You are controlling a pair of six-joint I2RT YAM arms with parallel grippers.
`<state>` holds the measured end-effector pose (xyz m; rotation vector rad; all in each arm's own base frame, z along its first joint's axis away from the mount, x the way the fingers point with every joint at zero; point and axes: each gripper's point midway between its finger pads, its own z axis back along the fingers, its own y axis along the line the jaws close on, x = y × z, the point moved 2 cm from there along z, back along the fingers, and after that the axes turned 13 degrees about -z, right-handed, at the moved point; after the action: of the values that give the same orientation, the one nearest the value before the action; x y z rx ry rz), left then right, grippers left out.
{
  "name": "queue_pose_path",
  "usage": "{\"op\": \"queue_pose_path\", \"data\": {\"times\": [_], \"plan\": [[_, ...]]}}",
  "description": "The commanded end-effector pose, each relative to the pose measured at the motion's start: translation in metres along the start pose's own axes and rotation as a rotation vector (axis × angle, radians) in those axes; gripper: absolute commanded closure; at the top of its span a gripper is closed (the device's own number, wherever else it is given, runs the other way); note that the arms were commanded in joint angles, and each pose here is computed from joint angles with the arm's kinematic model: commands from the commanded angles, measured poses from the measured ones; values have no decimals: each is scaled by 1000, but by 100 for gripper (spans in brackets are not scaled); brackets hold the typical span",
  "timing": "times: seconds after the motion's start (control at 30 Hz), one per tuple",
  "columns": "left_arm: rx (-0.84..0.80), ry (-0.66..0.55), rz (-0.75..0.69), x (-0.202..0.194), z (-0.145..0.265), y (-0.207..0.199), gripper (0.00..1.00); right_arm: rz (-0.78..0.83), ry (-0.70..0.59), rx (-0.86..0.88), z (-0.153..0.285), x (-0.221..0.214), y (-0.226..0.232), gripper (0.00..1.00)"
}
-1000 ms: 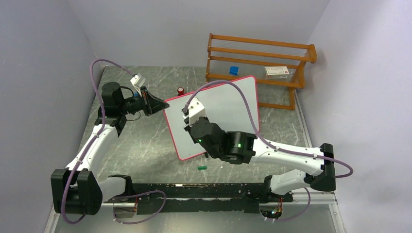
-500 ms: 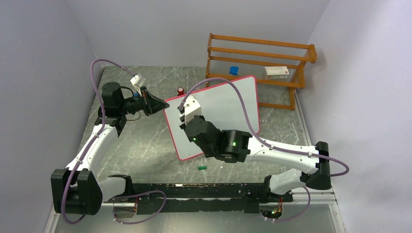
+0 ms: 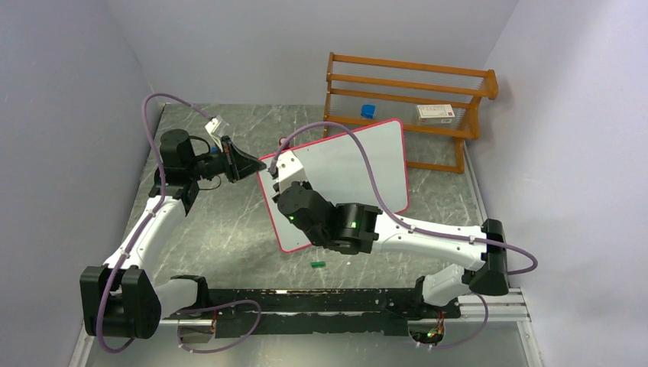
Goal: Write a sentence on the whiteboard
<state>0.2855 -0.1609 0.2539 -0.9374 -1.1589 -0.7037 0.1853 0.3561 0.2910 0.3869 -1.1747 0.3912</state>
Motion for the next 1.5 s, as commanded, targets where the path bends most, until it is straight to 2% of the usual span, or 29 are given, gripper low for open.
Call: {"op": "queue_pose_path", "data": {"times": [0.0, 0.4, 1.47], "plan": [[13, 36, -11, -14, -2, 2, 95, -11, -43, -27, -3, 13, 4, 100], [8, 36, -12, -14, -2, 1, 95, 21, -26, -97, -19, 13, 5, 100], [-9, 27, -9, -13, -3, -1, 95, 40, 7, -109, -34, 11, 6, 100]]}}
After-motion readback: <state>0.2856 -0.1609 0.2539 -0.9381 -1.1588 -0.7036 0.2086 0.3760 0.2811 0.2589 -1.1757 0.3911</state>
